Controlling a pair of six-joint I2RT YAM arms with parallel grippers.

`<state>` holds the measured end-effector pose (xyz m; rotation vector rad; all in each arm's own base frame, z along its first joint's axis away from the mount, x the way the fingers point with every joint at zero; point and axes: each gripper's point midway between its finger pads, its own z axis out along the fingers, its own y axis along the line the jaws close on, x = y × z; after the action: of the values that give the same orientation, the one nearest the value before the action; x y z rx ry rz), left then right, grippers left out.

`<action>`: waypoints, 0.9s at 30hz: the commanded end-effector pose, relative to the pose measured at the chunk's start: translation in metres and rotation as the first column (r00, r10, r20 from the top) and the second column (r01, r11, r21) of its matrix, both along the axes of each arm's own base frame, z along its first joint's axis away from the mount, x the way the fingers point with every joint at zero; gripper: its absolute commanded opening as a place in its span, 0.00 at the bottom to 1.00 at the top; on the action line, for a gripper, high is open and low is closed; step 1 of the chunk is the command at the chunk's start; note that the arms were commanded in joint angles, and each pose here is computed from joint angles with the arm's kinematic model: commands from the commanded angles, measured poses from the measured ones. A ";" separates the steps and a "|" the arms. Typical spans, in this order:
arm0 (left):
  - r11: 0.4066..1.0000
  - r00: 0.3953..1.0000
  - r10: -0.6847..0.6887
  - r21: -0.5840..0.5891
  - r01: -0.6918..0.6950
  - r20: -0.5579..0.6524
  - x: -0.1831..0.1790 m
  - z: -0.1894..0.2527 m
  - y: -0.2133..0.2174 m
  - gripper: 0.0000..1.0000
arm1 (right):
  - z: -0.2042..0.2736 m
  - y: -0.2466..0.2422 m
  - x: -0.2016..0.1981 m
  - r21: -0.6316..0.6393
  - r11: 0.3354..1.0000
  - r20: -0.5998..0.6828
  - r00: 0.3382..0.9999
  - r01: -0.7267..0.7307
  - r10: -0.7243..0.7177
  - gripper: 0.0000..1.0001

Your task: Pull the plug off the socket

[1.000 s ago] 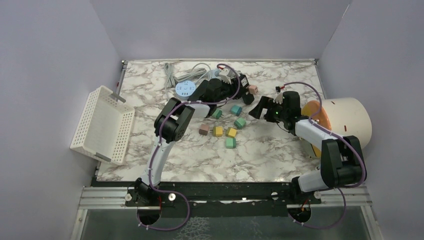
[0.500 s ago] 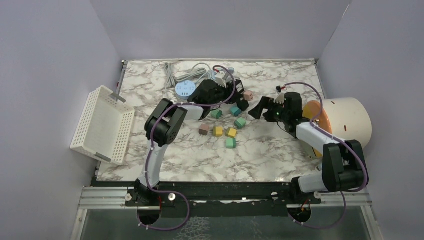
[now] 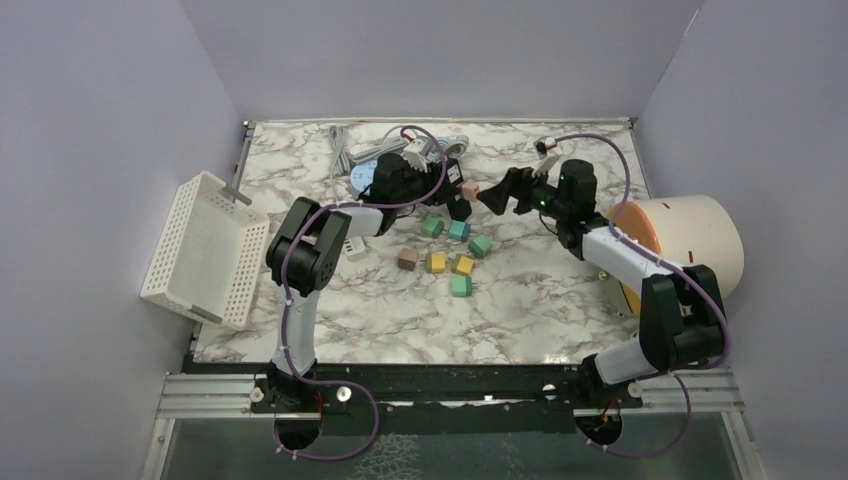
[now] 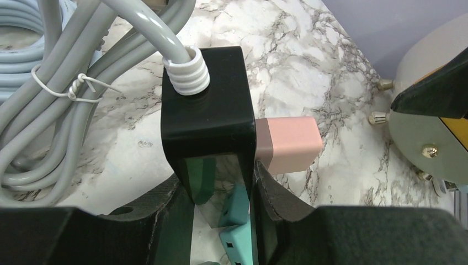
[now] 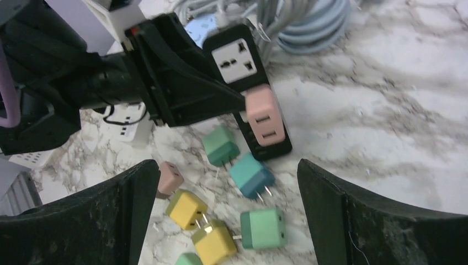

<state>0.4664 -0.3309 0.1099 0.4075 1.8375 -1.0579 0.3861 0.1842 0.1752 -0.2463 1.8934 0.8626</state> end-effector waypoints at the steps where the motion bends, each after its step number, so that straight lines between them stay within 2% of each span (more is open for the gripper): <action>1: 1.000 0.999 -0.026 -0.002 0.026 0.043 -0.005 0.019 0.001 0.00 | 0.022 0.022 0.030 -0.009 0.999 0.107 0.994 -0.032 0.033 0.98; 6: 1.000 0.998 -0.022 -0.007 0.022 0.052 -0.004 0.024 0.001 0.00 | 0.009 0.036 0.053 -0.021 0.997 0.107 0.991 -0.080 0.082 0.80; 12: 0.999 0.997 -0.025 -0.021 0.027 0.070 0.002 0.034 -0.001 0.00 | -0.017 0.050 0.069 -0.117 0.982 0.080 0.984 -0.147 0.157 0.75; 20: 0.999 0.997 -0.018 -0.037 0.022 0.081 0.010 0.042 -0.002 0.00 | -0.049 0.065 0.061 -0.159 0.968 0.022 0.980 -0.194 0.200 0.65; 24: 0.999 0.996 -0.017 -0.041 0.021 0.089 0.012 0.046 -0.001 0.00 | -0.071 0.063 0.058 -0.159 0.972 -0.028 0.985 -0.174 0.172 0.60; 27: 0.998 0.995 -0.029 -0.046 0.033 0.092 0.010 0.049 0.000 0.00 | -0.077 0.064 0.060 -0.152 0.974 -0.036 0.986 -0.167 0.164 0.47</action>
<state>0.4671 -0.3296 0.1119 0.4140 1.8625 -1.0695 0.4461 0.2456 0.1134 -0.5077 1.9577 0.8300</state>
